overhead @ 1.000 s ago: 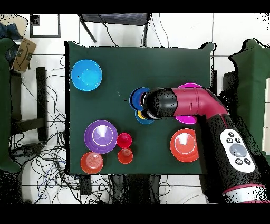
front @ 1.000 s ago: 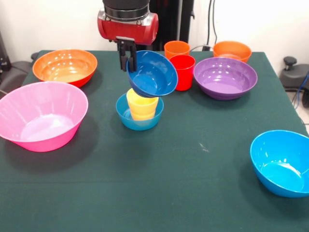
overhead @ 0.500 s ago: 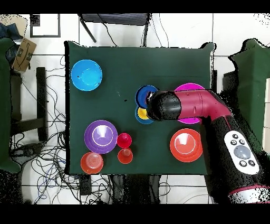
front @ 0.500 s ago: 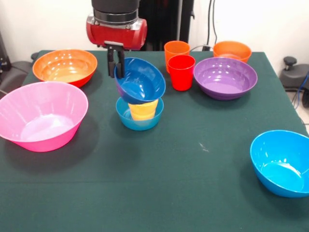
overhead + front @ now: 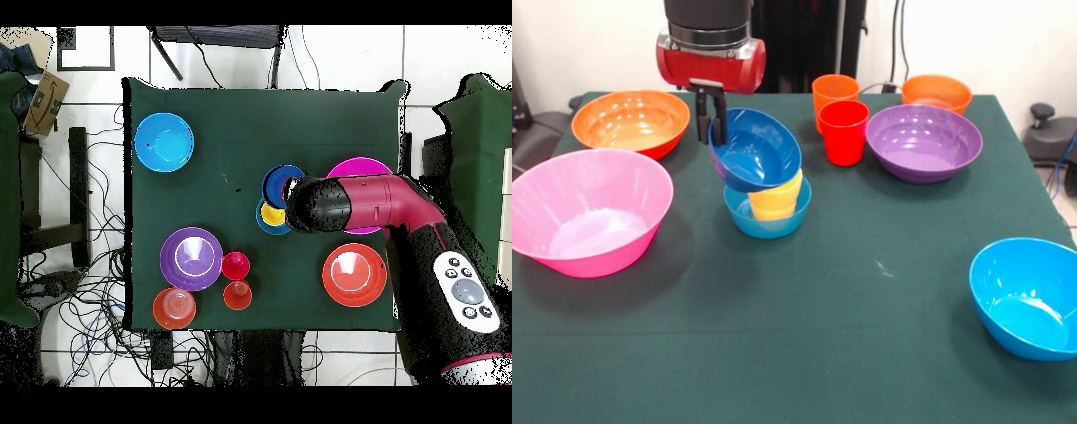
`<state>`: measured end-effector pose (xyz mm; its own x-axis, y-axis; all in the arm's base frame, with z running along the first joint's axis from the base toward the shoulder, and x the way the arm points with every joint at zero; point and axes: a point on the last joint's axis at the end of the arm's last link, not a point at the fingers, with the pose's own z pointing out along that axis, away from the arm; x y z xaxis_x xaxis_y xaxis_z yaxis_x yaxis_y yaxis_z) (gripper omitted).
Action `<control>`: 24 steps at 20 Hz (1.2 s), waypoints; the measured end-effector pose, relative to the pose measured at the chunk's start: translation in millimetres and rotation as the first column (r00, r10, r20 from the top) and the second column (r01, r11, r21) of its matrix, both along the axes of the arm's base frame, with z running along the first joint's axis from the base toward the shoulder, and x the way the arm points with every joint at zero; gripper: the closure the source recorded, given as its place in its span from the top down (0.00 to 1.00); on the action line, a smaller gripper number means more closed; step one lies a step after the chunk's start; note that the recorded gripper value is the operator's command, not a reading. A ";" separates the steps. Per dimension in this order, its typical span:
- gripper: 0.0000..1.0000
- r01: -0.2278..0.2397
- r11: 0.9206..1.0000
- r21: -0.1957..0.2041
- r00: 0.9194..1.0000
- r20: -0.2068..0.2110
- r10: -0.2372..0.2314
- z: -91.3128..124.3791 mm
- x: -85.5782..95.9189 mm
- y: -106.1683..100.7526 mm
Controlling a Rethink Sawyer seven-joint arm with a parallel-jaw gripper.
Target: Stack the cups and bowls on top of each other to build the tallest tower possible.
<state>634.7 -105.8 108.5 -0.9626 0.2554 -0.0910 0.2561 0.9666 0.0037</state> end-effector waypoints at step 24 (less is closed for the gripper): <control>0.00 -0.053 0.997 0.054 0.998 -0.025 0.055 -8.1 -16.4 29.8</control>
